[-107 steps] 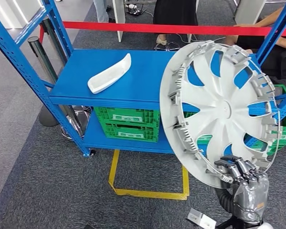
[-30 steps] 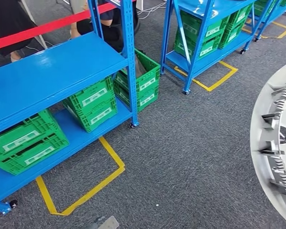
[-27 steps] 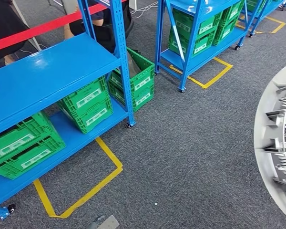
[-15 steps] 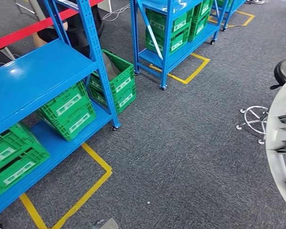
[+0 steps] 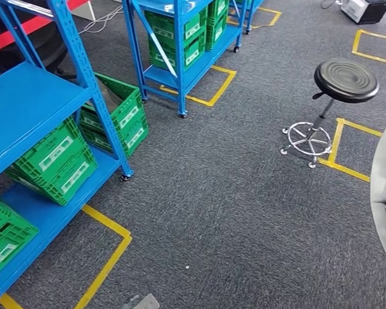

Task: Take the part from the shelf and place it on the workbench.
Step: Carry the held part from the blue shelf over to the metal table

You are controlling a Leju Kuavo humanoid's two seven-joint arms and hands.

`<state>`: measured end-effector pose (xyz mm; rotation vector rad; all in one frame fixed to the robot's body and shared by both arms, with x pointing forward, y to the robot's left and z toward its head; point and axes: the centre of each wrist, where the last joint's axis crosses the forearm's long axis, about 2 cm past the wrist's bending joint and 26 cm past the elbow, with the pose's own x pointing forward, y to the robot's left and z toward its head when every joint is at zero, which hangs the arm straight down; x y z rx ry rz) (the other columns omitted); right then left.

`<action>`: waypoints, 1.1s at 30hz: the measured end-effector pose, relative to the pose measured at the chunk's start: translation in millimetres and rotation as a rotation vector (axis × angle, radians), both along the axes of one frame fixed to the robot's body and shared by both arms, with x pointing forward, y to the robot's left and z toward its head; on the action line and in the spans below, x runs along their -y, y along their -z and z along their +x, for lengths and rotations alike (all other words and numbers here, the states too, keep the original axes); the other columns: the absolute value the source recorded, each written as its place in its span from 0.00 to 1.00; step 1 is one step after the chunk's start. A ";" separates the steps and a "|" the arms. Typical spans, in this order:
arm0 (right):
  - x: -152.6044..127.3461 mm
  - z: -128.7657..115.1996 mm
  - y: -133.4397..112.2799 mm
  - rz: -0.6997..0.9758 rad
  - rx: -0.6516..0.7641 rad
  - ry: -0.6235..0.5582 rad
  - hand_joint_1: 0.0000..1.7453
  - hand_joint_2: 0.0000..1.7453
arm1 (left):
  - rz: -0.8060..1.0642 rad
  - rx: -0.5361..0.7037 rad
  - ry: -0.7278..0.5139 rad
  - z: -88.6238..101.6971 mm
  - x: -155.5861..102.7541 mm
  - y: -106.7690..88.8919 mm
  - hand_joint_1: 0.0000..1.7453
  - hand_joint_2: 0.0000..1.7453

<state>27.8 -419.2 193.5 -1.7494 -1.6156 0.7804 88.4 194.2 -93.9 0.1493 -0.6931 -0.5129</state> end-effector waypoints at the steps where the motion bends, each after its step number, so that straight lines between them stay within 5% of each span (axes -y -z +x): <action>1: 0.1 0.1 -0.2 -0.001 0.000 0.001 1.00 1.00 | 0.000 0.001 0.000 0.5 0.0 -0.1 0.00 1.00; 14: -1.4 1.2 -0.6 -0.031 -0.007 0.007 1.00 1.00 | -0.005 0.020 -0.067 -5.4 -4.1 1.7 0.00 1.00; 25: -65.5 67.2 20.0 0.011 0.030 -0.080 1.00 1.00 | -0.035 0.004 -0.328 -40.1 -41.7 12.9 0.00 1.00; 33: -88.8 75.5 28.4 0.028 -0.011 -0.235 1.00 1.00 | -0.020 -0.015 -0.362 -46.8 -49.9 14.5 0.00 1.00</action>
